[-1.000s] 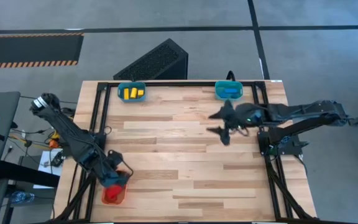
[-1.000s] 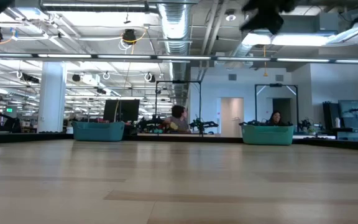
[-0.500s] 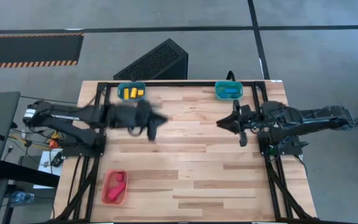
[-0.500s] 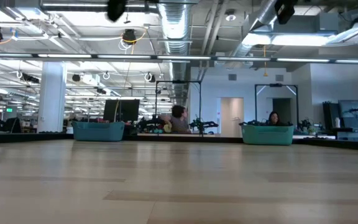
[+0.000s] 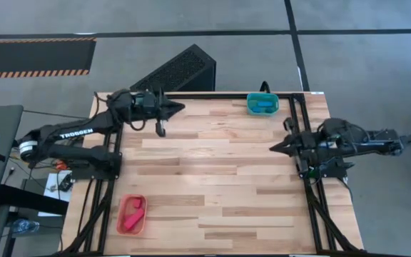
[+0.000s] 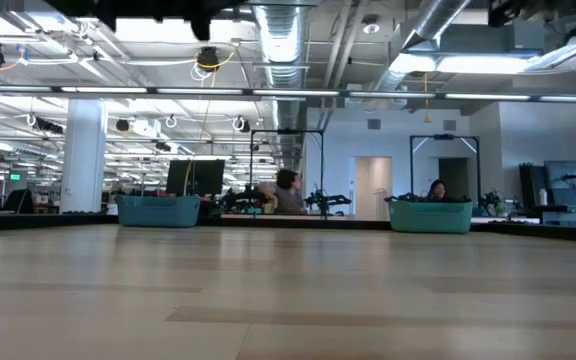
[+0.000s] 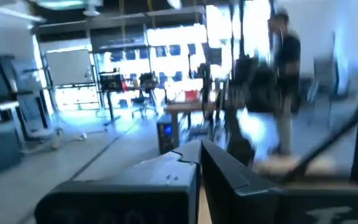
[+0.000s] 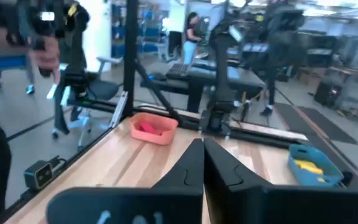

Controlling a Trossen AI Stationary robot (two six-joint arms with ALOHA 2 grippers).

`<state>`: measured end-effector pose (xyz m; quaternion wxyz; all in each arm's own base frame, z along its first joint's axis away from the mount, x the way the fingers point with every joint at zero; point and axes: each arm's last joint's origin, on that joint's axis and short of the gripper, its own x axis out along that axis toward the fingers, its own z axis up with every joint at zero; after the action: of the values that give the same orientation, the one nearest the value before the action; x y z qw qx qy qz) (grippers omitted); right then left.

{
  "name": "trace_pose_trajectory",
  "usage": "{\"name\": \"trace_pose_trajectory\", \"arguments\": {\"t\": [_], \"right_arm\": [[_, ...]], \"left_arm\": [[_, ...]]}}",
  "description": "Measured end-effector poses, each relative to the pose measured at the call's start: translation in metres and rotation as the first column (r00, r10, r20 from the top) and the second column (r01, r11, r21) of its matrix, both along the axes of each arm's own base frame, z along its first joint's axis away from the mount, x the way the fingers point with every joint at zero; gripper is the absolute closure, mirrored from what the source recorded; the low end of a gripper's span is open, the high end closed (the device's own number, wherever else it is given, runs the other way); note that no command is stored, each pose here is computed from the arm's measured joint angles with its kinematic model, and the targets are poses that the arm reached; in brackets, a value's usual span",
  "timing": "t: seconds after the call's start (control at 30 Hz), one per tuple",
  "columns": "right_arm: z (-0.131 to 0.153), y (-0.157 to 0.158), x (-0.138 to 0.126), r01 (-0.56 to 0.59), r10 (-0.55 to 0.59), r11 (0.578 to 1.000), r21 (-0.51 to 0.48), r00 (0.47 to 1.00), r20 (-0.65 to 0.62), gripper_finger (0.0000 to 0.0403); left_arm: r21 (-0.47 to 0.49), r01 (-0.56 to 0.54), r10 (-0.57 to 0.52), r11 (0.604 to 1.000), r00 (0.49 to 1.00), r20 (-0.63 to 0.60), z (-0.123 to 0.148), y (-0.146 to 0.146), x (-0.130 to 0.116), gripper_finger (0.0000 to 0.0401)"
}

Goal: Sort & place blocks by color
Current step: Return to Home Position

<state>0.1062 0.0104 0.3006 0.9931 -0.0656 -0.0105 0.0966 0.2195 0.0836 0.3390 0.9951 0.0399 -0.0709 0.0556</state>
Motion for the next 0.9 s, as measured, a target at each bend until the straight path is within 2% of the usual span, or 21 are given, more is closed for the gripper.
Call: {"name": "trace_pose_trajectory", "arguments": {"t": [0.07,0.17,0.23,0.33,0.4,0.47,0.57,0.7,0.83,0.9], "right_arm": [[-0.004,-0.003,-0.008,0.028,-0.028,0.999,0.035,1.0,0.003,0.0384],[-0.006,-0.006,-0.017,0.055,-0.056,0.994,0.09,0.998,0.009,0.0386],[-0.009,-0.006,-0.022,0.058,-0.059,0.998,0.033,0.998,0.032,0.0392],[-0.01,-0.007,-0.026,0.069,-0.063,0.997,-0.04,0.989,0.135,0.0398],[-0.017,-0.007,-0.027,0.075,-0.071,0.997,-0.027,0.99,0.118,0.0396],[-0.025,-0.009,-0.027,0.088,-0.091,0.995,0.04,0.992,0.09,0.0392],[-0.039,-0.011,-0.023,0.12,-0.128,0.987,0.107,0.99,0.065,0.0393],[-0.05,-0.015,-0.015,0.155,-0.167,0.981,0.116,0.982,0.093,0.0399],[-0.06,-0.019,-0.009,0.181,-0.198,0.97,0.163,0.975,0.099,0.0394],[-0.064,-0.02,-0.008,0.183,-0.198,0.97,0.161,0.977,0.083,0.0394]], "left_arm": [[0.046,0.006,-0.003,0.999,0.998,-0.063,-0.015,0.009,-0.008,0.04],[0.003,0.036,-0.035,0.999,0.99,-0.138,-0.035,0.014,-0.017,0.0401],[0.028,0.099,-0.093,0.995,0.983,-0.156,-0.047,0.013,-0.023,0.0401],[0.021,0.151,-0.147,0.988,0.98,-0.138,-0.061,0.007,-0.034,0.0401],[0.048,0.147,-0.142,0.988,0.984,-0.105,-0.068,0.004,-0.042,0.0401],[0.061,0.087,-0.081,0.994,0.992,-0.093,-0.075,0.004,-0.051,0.0401],[0.015,-0.015,0.017,1.0,0.996,-0.089,-0.081,0.008,-0.061,0.0401],[-0.035,0.028,-0.033,0.999,0.991,-0.129,-0.088,0.013,-0.071,0.0401],[0.022,0.042,-0.038,0.999,0.986,-0.16,-0.09,0.021,-0.079,0.0401],[0.02,0.076,-0.071,0.997,0.984,-0.163,-0.09,0.024,-0.083,0.0401]]}}
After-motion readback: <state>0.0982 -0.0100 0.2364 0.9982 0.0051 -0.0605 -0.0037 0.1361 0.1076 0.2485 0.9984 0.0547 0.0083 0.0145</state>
